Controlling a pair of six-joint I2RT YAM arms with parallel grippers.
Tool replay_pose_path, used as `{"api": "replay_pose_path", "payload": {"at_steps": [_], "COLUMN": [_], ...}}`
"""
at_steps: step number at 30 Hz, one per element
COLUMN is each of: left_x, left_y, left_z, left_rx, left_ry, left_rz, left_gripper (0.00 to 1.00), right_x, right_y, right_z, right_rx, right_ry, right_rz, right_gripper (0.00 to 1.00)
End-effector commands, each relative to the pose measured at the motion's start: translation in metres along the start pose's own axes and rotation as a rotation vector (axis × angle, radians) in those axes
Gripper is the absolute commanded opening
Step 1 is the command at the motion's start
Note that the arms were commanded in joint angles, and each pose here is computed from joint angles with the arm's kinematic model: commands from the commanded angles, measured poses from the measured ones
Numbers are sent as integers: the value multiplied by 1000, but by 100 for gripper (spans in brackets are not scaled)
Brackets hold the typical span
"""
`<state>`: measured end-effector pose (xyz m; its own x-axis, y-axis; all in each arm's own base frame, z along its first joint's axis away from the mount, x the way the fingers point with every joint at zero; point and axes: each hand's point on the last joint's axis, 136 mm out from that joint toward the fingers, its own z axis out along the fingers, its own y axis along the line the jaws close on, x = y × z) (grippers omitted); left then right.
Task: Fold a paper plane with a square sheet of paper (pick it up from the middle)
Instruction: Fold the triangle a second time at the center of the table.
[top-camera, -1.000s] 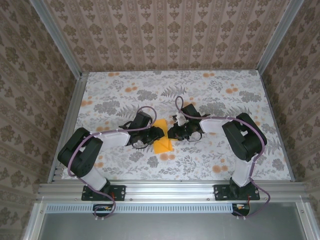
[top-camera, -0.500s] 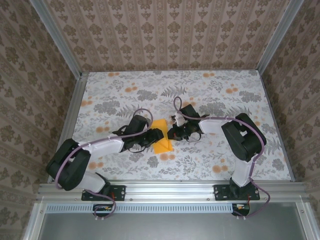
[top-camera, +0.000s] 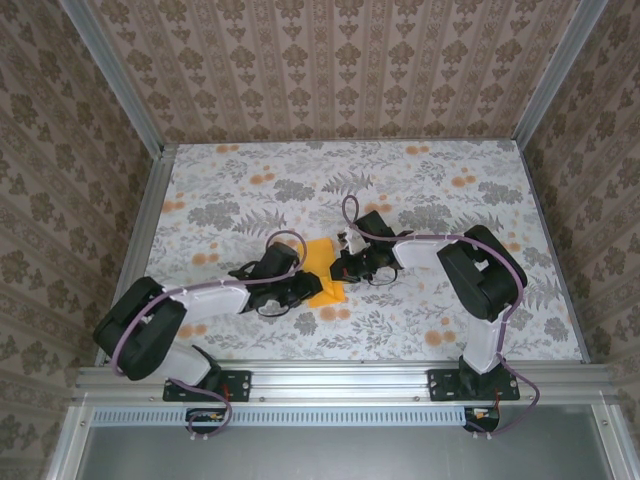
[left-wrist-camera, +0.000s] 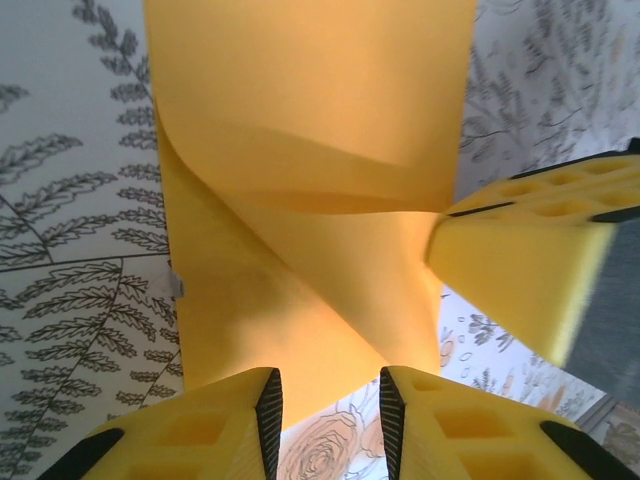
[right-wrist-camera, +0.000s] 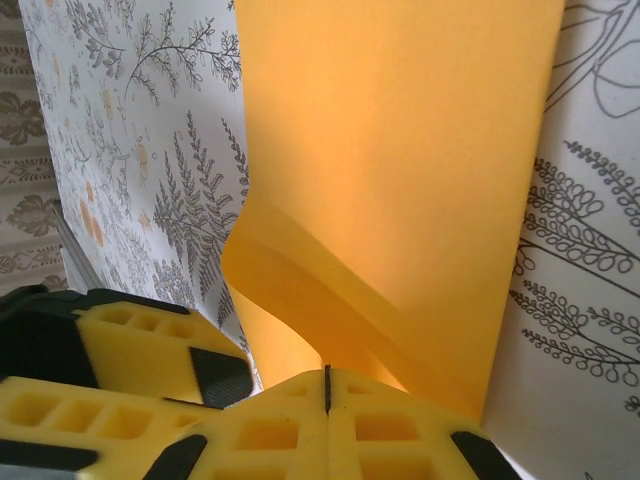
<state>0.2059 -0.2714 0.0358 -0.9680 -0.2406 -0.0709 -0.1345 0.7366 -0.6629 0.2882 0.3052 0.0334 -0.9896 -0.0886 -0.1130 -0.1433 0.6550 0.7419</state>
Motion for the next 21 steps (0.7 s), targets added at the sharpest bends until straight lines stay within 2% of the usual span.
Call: {"api": "replay_pose_path", "payload": {"at_steps": [1,12,21], "left_x": [0,3,0], "left_y": [-6,29,27], "left_z": [6,-6,-7], "left_rx": [-7,-152,-140], "left_ry": [8,-4,5], "left_rz": [-6,4,15], "left_gripper": [34,34,34], "right_x": [-10,-9,-13], "right_y": [5,-4,-3], "right_z": [1,-3,0], "right_rx": [0,78,80], "right_ry": [-26,-17,-4], "right_rz": [-5,-80,-115], "right_gripper": [6,6,6]}}
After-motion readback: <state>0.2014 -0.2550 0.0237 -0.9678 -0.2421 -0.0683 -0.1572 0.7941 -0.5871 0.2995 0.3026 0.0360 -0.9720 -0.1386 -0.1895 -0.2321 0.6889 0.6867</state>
